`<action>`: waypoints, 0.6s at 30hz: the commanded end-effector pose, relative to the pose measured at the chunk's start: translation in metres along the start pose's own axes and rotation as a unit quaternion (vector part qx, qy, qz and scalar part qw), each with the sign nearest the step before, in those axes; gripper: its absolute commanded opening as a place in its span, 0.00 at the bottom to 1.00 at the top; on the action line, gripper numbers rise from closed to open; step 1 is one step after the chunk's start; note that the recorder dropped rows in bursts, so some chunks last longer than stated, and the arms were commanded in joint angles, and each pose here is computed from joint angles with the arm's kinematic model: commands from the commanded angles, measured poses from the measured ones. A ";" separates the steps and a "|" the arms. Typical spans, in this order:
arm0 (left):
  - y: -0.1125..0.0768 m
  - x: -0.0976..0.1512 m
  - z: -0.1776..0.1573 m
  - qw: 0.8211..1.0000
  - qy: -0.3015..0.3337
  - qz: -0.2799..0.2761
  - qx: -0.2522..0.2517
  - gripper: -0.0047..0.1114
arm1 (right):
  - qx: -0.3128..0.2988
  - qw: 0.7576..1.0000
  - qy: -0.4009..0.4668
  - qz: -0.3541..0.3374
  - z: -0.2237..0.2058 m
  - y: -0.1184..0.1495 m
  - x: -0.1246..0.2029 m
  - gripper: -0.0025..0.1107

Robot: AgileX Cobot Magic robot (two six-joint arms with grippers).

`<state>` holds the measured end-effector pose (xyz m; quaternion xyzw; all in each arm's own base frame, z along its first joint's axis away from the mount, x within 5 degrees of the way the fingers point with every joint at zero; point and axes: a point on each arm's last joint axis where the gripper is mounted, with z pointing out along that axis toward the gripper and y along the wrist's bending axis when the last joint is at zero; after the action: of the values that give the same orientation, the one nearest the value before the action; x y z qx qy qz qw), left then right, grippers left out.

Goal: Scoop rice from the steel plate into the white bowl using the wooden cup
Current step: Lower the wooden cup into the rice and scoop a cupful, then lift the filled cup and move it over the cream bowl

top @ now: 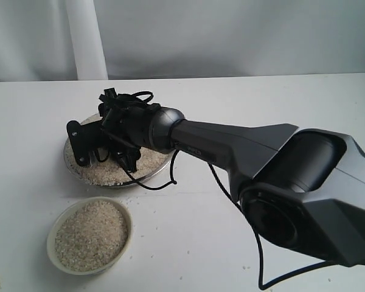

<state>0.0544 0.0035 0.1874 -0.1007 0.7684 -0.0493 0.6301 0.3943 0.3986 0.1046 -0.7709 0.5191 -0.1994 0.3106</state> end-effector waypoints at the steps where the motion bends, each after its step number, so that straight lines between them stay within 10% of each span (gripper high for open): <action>1: 0.000 0.000 0.000 1.000 -0.002 -0.002 0.004 0.04 | -0.036 0.998 -0.014 0.053 0.010 0.017 -0.005 0.02; 18: 0.000 0.000 0.000 1.000 -0.002 -0.002 0.004 0.04 | -0.104 0.958 -0.062 0.260 0.019 0.009 0.030 0.02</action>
<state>0.0544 0.0035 0.1874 -0.1007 0.7684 -0.0493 0.6301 0.4128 0.3796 0.1056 -0.6587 0.6710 -0.0434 0.3378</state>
